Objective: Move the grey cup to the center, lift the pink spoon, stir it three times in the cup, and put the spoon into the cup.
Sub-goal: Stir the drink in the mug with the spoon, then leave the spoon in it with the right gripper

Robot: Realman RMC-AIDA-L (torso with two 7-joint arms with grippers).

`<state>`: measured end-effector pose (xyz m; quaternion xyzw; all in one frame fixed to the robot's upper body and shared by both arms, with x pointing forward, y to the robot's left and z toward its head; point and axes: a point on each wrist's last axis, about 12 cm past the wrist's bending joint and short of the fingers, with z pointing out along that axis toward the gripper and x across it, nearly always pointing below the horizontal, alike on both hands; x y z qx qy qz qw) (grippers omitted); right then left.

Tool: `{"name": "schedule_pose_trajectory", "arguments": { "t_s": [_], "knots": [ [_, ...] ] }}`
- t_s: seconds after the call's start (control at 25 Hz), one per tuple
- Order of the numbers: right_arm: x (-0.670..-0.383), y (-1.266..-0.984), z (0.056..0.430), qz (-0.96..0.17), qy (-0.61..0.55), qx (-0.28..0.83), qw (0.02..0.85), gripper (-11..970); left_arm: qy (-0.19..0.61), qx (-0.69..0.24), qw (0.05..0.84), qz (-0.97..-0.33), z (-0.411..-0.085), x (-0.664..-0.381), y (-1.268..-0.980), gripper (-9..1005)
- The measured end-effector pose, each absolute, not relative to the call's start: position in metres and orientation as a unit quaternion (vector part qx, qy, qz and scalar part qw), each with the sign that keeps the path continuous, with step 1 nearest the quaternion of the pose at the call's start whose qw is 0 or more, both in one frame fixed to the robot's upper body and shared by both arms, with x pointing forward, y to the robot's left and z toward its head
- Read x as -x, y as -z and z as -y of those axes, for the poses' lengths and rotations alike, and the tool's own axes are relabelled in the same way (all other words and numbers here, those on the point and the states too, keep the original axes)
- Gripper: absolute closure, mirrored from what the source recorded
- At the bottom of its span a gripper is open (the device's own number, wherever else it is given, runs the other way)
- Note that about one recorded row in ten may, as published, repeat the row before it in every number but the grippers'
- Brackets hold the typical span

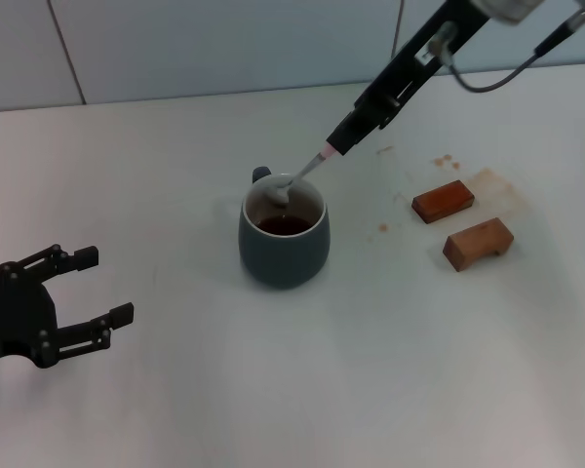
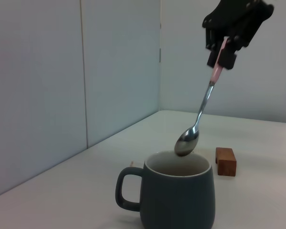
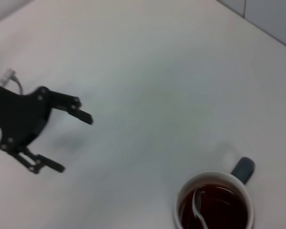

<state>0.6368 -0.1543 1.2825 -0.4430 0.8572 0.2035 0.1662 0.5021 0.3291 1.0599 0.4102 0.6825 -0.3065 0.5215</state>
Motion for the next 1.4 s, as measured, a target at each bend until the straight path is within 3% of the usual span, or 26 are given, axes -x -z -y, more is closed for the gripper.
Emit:
{"name": "schedule_pose_trajectory", "arguments": {
  "t_s": [0.56, 1.2, 1.4],
  "knots": [
    [-0.65, -1.238, 0.113, -0.868, -0.122, 0.463, 0.132, 846, 0.307, -0.417, 0.519, -0.68, -0.327, -0.502, -1.059, 149],
    [-0.655, -1.238, 0.099, -0.861, -0.104, 0.473, 0.154, 844, 0.307, -0.419, 0.52, -0.678, -0.326, -0.503, -1.06, 149],
    [-0.651, -1.238, 0.097, -0.861, -0.091, 0.484, 0.129, 843, 0.306, -0.419, 0.52, -0.679, -0.325, -0.503, -1.059, 149]
  ]
}}
